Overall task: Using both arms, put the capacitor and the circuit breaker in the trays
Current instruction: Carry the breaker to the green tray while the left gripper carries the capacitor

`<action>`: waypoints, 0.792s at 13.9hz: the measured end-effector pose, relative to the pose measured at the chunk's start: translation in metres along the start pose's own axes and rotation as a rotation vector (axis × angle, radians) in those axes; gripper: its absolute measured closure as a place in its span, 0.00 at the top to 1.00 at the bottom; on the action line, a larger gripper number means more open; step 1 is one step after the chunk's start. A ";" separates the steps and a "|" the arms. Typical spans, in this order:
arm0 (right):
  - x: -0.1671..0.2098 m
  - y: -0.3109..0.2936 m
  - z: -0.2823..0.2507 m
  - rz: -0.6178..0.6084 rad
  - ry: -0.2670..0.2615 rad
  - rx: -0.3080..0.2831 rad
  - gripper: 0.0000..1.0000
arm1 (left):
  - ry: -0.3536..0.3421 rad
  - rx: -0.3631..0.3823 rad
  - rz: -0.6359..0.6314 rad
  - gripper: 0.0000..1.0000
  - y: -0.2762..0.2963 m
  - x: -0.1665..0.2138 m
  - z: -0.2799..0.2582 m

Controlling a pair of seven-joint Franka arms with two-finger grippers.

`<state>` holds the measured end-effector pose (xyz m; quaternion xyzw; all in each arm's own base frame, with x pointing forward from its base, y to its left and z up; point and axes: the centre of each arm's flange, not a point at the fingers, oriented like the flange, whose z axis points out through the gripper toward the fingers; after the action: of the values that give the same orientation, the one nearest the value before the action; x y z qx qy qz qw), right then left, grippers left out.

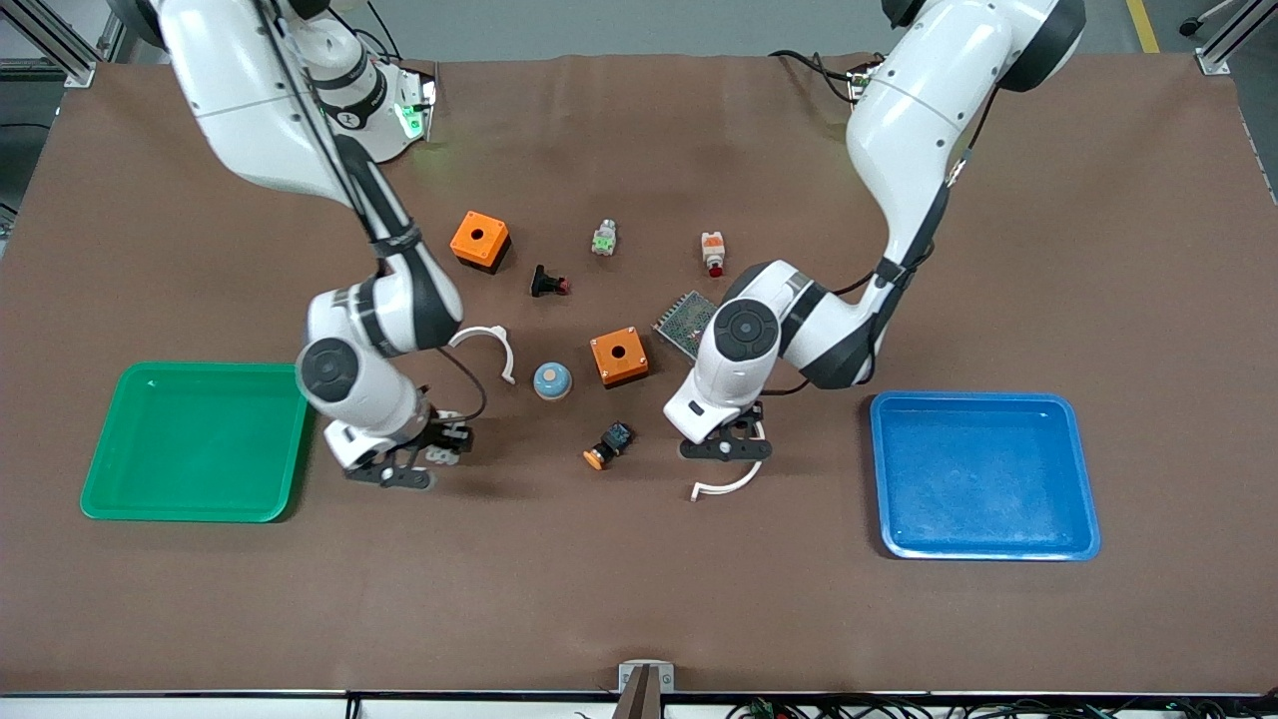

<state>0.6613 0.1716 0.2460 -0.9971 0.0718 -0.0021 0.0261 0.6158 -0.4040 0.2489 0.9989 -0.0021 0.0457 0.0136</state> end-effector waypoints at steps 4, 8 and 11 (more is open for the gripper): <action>0.050 0.130 -0.046 0.016 0.025 -0.009 0.42 | 0.008 0.055 0.037 0.34 -0.098 0.054 -0.087; 0.060 0.273 -0.030 -0.028 0.084 -0.028 0.42 | -0.016 0.091 0.114 0.34 -0.238 0.094 -0.120; 0.047 0.338 -0.004 -0.070 0.112 -0.049 0.42 | -0.066 0.101 0.166 0.34 -0.336 0.104 -0.100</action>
<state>0.6596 -0.1695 0.2323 -0.9977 0.0381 -0.0568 -0.0026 0.7118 -0.0657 0.3490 0.9956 -0.0829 0.0137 -0.0409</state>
